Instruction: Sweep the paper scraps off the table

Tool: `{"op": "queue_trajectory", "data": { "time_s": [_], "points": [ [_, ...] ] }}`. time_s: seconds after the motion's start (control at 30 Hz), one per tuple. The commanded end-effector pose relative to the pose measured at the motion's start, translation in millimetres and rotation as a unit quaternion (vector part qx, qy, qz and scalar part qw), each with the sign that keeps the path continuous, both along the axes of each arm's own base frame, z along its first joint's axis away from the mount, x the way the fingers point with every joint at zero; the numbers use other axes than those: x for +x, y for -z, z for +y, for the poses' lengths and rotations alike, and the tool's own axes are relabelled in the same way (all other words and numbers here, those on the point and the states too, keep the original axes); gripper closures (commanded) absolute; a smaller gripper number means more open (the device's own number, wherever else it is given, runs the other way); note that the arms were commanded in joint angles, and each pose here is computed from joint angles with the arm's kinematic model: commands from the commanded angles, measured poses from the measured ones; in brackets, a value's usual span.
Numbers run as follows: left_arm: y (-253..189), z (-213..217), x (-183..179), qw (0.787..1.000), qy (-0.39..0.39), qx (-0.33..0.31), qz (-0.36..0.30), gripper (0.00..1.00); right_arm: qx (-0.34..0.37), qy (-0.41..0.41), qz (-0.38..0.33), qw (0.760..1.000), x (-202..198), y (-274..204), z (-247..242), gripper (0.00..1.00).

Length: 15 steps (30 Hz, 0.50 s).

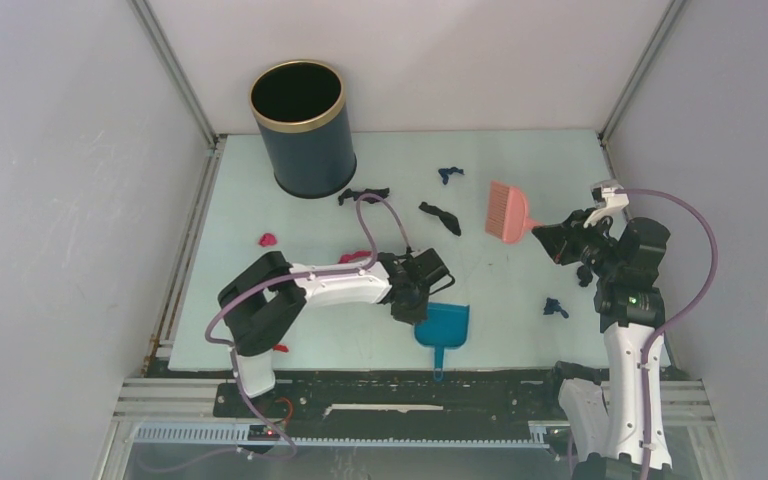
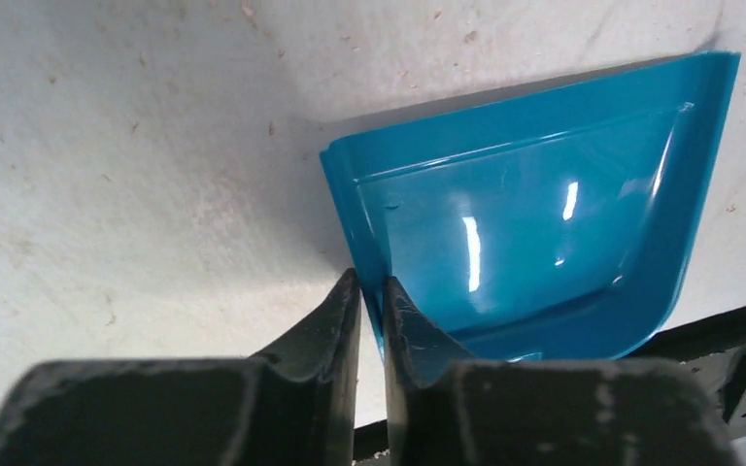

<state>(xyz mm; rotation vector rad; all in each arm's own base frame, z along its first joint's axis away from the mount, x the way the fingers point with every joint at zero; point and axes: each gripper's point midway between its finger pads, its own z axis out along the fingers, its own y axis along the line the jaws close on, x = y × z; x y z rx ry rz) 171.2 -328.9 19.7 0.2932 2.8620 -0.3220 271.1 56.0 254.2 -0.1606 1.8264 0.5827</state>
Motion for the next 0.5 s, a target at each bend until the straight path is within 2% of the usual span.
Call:
{"op": "queue_trajectory", "data": {
  "time_s": [0.0,0.13,0.27,0.4,0.47],
  "points": [
    [-14,-12,16,0.999,0.021,-0.007,-0.029,0.87,-0.013,-0.002,-0.020,1.000,3,-6,-1,1.00],
    [-24,-11,38,0.997,0.048,0.009,-0.055,0.99,-0.014,-0.003,-0.018,1.000,4,-4,-1,1.00],
    [-31,-12,58,0.987,0.143,0.014,-0.067,1.00,-0.014,-0.005,-0.014,1.000,4,-2,-1,1.00],
    [-47,-5,85,0.961,0.241,0.065,-0.124,1.00,-0.015,-0.009,-0.012,1.000,4,0,-1,1.00],
    [-51,-3,95,0.955,0.257,0.077,-0.127,1.00,-0.016,-0.008,-0.011,1.000,5,1,-1,1.00]
  ]
}}
